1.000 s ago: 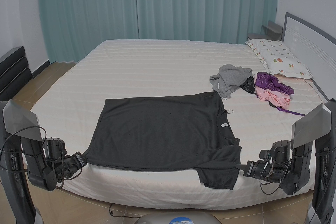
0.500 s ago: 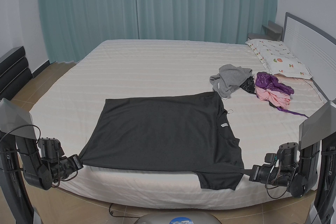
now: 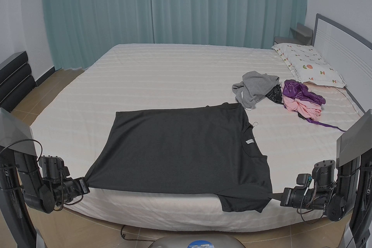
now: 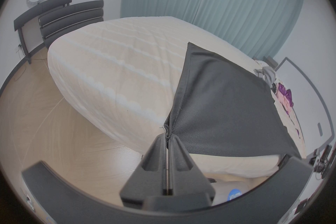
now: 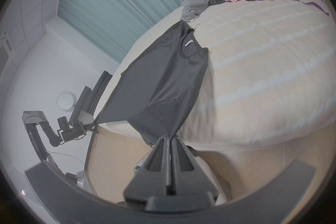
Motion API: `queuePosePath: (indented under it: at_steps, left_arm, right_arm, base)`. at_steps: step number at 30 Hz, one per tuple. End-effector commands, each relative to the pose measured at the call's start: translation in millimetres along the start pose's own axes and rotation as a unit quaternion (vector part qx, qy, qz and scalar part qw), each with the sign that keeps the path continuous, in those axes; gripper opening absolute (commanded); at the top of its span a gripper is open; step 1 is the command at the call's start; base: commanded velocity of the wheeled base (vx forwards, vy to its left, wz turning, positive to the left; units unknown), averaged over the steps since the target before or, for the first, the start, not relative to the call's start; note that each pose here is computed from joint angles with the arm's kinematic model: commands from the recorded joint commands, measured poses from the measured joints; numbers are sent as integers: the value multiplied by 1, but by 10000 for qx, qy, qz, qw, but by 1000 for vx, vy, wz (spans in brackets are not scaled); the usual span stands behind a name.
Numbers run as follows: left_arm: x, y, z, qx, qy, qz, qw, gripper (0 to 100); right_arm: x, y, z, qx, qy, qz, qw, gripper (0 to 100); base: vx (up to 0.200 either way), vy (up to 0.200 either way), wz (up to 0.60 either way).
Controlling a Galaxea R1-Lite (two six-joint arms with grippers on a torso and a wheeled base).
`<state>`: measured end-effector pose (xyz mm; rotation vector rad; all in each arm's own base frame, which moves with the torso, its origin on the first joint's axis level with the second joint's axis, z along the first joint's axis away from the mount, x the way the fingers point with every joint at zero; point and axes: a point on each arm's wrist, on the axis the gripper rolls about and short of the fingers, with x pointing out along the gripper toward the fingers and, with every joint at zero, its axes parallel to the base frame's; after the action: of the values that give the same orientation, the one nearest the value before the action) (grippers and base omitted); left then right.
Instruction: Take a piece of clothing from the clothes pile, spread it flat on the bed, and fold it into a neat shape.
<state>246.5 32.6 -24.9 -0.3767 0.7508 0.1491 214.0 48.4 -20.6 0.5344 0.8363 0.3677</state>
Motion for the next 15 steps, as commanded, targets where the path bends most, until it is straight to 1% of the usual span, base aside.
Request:
queuePosePath:
  at_steps: [1, 6, 7, 15]
  left_arm:
    - [-3, 2, -7, 145, 157, 57, 9998, 0]
    - [-8, 4, -15, 403, 334, 106, 9986, 0]
    - [-9, 4, -15, 440, 341, 106, 9984, 0]
    - [-9, 4, -15, 481, 320, 99, 9983, 0]
  right_arm:
    - [-3, 0, -3, 15, 34, -16, 10000, 0]
    - [-3, 0, -4, 20, 72, -39, 10000, 0]
    - [-4, 0, -5, 36, 148, -81, 9999, 0]
    - [-14, 2, -7, -194, 405, -219, 9988, 0]
  base:
    - [0, 0, 0]
    - [0, 0, 0]
    - [0, 0, 0]
    - [0, 0, 0]
